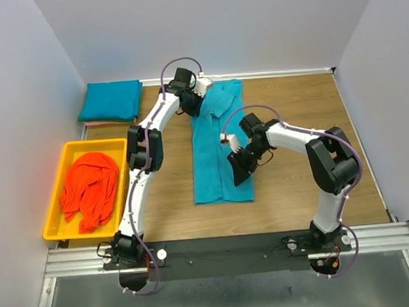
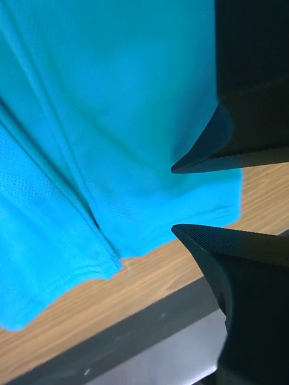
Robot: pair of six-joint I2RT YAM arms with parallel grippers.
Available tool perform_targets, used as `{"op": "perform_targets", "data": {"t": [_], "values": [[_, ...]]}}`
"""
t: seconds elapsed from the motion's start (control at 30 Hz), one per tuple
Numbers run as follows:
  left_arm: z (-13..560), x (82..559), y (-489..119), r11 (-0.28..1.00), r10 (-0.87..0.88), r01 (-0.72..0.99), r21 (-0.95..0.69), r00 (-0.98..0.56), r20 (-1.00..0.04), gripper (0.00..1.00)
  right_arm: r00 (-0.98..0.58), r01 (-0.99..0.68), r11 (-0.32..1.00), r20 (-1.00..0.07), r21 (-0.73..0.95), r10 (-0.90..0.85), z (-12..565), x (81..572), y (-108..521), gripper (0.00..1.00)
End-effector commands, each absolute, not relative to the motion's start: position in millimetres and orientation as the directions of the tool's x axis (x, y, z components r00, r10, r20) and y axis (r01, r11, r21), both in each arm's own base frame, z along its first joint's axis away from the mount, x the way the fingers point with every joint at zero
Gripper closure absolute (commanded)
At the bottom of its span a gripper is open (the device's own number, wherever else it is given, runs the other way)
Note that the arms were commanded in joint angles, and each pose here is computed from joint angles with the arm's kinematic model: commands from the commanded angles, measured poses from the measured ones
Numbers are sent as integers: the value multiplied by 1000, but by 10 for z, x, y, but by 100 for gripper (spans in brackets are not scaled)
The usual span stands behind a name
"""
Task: Fold and stack the t-shirts
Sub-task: Fold the tshirt
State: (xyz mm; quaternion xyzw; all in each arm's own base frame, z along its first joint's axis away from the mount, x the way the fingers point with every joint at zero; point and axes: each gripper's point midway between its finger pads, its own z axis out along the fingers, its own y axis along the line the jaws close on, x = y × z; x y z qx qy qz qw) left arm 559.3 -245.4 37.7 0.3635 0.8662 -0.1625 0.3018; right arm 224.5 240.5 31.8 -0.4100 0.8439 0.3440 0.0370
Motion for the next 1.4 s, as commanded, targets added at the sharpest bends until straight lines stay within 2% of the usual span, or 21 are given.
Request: {"op": "perform_targets", "data": {"t": [0.0, 0.07, 0.13, 0.17, 0.2, 0.33, 0.47, 0.6, 0.7, 1.1, 1.27, 1.37], "values": [[688, 5668, -2154, 706, 526, 708, -10, -534, -662, 87, -671, -726, 385, -466, 570, -577, 739, 2545, 2591, 53], [752, 5557, -2163, 696, 513, 717, -34, -530, -676, 84, -694, -715, 423, -490, 556, -528, 852, 2774, 2509, 52], [1126, 5479, -2214, 678, 485, 734, -37, -484, -728, 80, -714, -700, 467, -508, 541, -482, 905, 3009, 2370, 52], [1086, 5374, -2223, 670, 484, 740, -60, -497, -721, 78, -707, -707, 492, -528, 508, -471, 949, 3173, 2323, 52], [1271, 5319, -2236, 665, 469, 744, -63, -482, -740, 75, -712, -700, 517, -524, 492, -467, 907, 3280, 2282, 52], [1407, 5037, -2322, 618, 431, 773, -141, -484, -761, 71, -726, -672, 630, -514, 388, -458, 764, 3729, 2100, 53], [1114, 4777, -2352, 611, 418, 756, -234, -559, -716, 70, -735, -633, 707, -529, 314, -424, 642, 4172, 2060, 58], [856, 4658, -2356, 610, 405, 737, -291, -606, -685, 71, -718, -623, 730, -575, 280, -392, 630, 4584, 2150, 62], [681, 4604, -2349, 616, 407, 723, -311, -631, -661, 72, -734, -598, 761, -555, 253, -392, 431, 4740, 2118, 64], [123, 4928, -2191, 691, 367, 646, -325, -701, -612, 76, -732, -533, 839, -557, 110, -392, 54, 5252, 1967, 66], [101, 5137, -2124, 704, 356, 637, -315, -700, -620, 76, -740, -521, 847, -548, 103, -389, -68, 5300, 1956, 66], [193, 5242, -2125, 698, 354, 648, -306, -683, -639, 76, -733, -526, 843, -563, 113, -382, 37, 5299, 1985, 61]]}}
